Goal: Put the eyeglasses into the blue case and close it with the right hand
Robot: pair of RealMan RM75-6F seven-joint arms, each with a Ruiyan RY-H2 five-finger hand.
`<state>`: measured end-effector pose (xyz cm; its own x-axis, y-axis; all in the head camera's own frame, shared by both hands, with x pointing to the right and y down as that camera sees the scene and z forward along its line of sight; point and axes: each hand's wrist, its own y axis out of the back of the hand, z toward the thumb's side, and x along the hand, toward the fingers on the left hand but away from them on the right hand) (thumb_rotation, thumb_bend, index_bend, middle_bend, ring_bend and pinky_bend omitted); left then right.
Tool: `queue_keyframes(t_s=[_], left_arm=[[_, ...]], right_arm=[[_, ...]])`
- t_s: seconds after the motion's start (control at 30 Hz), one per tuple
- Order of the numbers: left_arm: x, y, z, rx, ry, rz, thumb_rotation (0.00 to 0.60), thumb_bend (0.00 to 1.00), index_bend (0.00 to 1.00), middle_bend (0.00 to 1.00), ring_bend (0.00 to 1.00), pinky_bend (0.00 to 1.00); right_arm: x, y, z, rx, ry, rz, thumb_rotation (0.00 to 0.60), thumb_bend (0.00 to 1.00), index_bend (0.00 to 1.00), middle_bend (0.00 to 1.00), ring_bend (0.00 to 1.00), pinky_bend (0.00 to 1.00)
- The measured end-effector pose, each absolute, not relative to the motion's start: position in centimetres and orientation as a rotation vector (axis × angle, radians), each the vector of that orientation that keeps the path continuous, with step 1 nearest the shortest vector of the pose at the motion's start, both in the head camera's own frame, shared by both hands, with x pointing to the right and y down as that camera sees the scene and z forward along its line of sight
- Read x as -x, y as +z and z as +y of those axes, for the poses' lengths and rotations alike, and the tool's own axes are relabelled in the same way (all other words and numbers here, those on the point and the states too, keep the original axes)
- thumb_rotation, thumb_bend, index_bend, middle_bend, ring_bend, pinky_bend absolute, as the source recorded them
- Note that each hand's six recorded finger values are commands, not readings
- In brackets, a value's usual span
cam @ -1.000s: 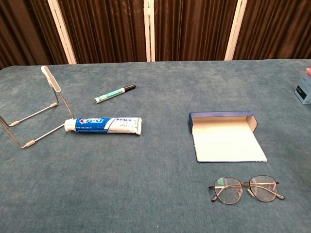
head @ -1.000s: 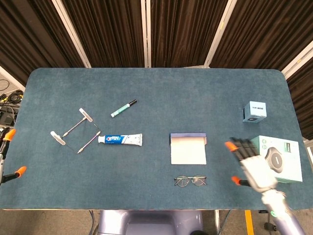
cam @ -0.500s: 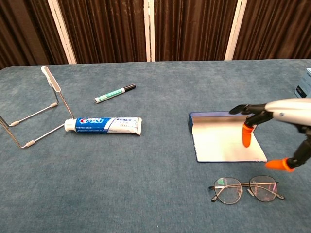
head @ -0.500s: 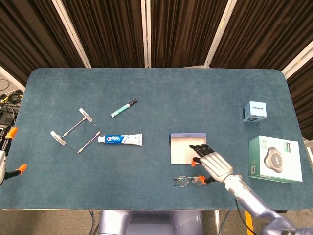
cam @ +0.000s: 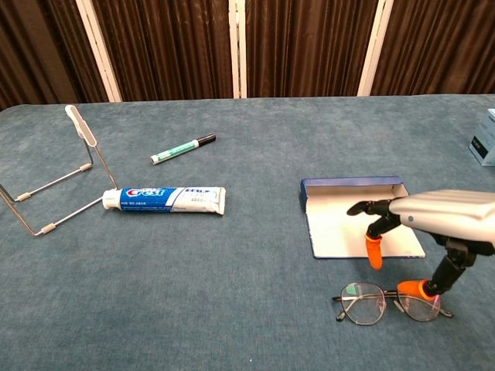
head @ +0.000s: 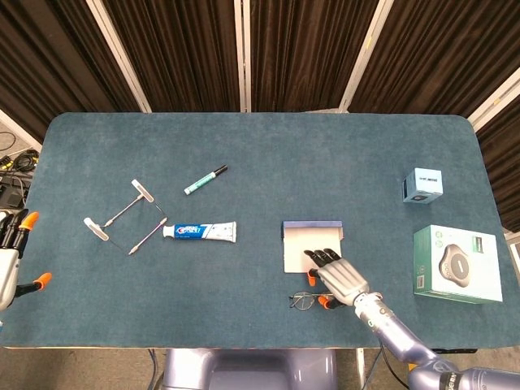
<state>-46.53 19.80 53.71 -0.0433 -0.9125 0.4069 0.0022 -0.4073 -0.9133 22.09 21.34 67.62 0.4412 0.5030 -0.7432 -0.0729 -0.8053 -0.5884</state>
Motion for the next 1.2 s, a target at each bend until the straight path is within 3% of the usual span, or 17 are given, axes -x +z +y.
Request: queue_keyframes(t_s=[0.77,1.2], left_arm=[[46.5,54.1,19.8,1.483,-1.568,0.989,0.6,0.0,0.0,0.0,0.0,0.0],[46.6,54.2,19.7,1.487,-1.572,0.989,0.6,0.0,0.0,0.0,0.0,0.0]], right_arm=[[-21.2,68.8,23.0,2.135,1.392,-0.345,0.6,0.29,0.49,0.0,0.0,0.0],[-21.0,69.2,23.2,2.134,1.414,-0.35,0.6,0.33,0.58,0.0,0.0,0.0]])
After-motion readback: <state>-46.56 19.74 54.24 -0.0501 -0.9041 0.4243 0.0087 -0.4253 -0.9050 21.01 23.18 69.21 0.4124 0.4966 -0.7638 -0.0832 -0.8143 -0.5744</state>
